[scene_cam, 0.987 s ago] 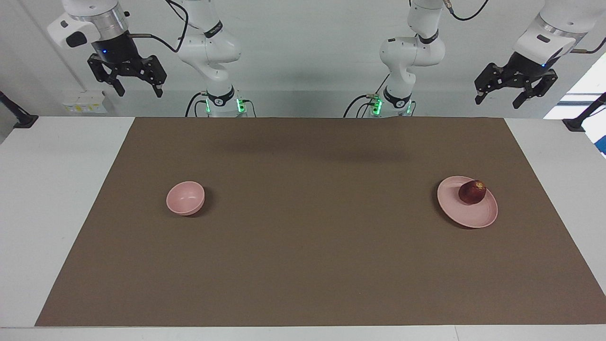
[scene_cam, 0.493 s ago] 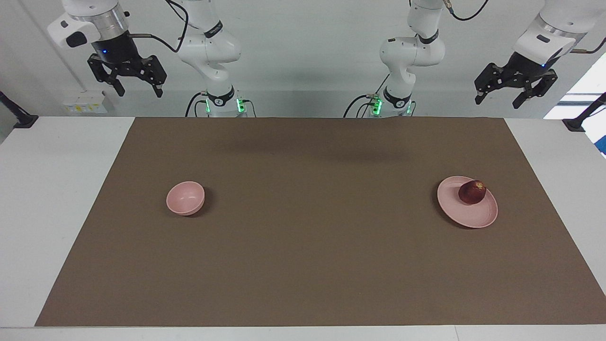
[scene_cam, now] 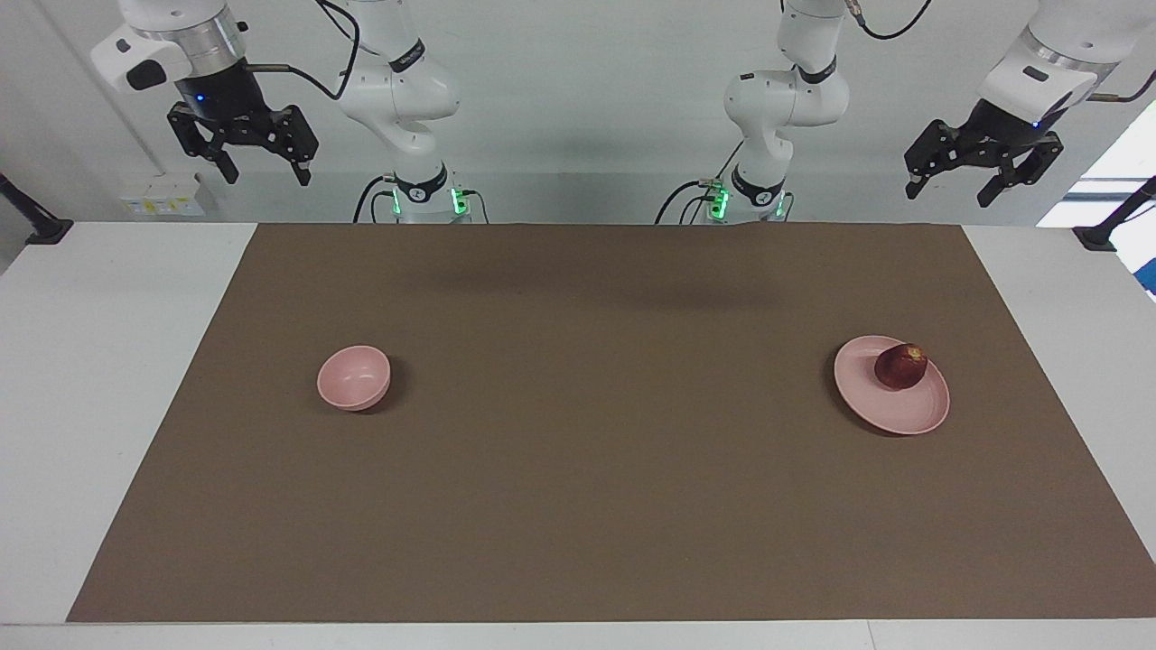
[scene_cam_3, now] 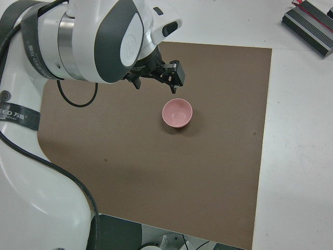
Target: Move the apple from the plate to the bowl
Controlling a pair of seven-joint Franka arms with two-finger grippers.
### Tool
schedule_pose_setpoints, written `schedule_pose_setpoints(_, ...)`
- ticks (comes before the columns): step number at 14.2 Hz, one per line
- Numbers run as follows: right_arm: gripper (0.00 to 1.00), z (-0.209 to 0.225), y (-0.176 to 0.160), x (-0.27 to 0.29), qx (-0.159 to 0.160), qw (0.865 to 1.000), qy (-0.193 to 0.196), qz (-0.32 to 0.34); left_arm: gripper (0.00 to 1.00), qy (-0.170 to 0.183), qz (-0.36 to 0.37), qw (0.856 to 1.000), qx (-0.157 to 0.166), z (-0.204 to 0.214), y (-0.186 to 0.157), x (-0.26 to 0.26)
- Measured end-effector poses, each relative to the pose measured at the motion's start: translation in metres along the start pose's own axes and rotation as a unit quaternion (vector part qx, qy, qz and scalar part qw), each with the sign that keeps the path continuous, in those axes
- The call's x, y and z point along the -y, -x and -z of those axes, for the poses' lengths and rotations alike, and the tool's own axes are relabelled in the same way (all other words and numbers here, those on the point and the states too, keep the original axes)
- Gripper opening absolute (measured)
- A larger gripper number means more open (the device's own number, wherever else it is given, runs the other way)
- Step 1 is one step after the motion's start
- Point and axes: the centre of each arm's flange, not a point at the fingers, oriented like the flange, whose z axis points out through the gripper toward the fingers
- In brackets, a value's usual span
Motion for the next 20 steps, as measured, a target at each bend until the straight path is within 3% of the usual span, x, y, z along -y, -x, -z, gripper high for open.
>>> schedule_pose_setpoints(15,1.00,0.000,0.000,0.002,0.000,1.000,0.000,0.002,1.00,0.003,-0.009,1.000,0.010,-0.004,0.005,-0.001)
schedule_pose_setpoints(20,1.00,0.000,0.000,0.002,0.000,1.000,0.000,0.002,1.00,0.005,-0.011,1.000,0.015,-0.030,0.000,0.004)
